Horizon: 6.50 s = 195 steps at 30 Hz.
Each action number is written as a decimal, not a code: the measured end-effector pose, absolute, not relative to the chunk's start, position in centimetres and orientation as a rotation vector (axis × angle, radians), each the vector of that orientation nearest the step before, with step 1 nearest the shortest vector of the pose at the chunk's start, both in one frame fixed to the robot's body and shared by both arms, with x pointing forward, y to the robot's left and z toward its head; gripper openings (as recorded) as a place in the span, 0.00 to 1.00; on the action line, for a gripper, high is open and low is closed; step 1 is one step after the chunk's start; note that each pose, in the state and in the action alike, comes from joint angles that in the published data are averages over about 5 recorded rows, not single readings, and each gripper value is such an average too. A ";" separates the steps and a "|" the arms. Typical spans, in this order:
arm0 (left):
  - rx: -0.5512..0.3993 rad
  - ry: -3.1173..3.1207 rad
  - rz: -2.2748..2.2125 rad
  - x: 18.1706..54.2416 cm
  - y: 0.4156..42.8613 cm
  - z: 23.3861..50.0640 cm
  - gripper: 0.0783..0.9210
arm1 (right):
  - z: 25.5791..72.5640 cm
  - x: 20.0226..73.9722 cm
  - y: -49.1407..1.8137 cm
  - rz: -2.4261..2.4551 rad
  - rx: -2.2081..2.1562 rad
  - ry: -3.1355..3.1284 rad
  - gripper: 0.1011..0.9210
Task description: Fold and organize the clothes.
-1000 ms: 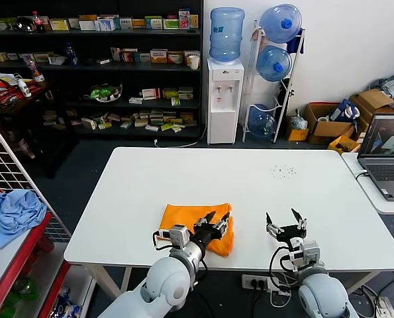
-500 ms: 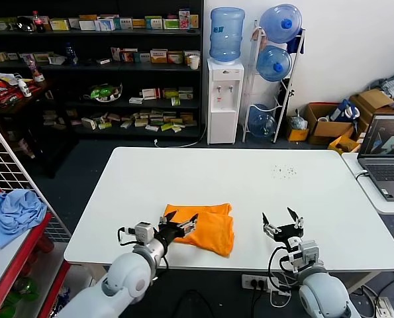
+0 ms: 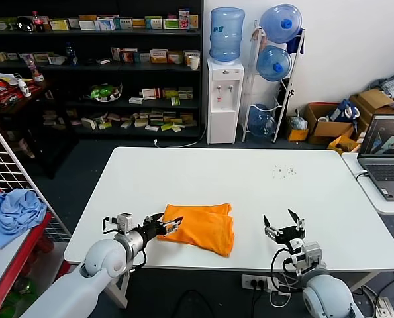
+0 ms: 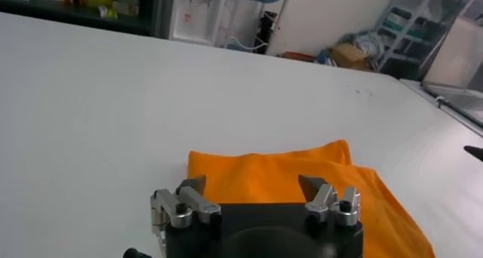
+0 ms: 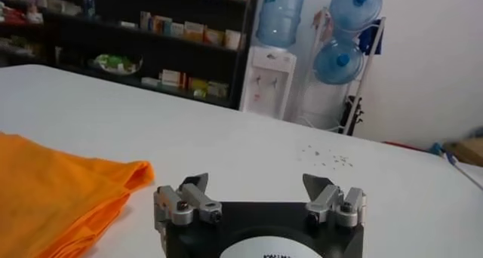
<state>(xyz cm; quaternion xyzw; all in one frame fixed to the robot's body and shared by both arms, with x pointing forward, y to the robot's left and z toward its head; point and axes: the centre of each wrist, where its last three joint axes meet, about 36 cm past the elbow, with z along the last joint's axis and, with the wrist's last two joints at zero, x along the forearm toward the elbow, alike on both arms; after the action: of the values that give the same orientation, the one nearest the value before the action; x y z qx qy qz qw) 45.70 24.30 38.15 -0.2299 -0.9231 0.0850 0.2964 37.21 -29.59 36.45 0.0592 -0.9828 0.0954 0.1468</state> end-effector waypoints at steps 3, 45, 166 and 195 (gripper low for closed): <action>-0.614 -2.440 0.223 46.5 25.0 37.5 0.88 | 36.4 37.1 -29.9 0.279 0.168 -2.826 0.88; -0.605 -2.435 0.214 47.3 25.2 36.4 0.08 | 37.4 37.0 -28.7 0.263 0.184 -2.846 0.88; -0.433 -2.722 0.628 45.3 1.6 37.4 0.40 | 36.2 35.6 -30.3 0.303 0.171 -2.886 0.88; -0.276 -3.092 -0.113 39.5 23.1 31.3 0.88 | 37.2 36.7 -32.4 0.237 0.103 -2.986 0.88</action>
<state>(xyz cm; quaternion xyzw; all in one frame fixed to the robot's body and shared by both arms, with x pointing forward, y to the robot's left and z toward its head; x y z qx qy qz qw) 39.47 23.09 31.28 -0.0889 -0.9952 -0.0365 0.0177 36.72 -32.42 37.20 0.0343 -0.9937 0.0789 0.0721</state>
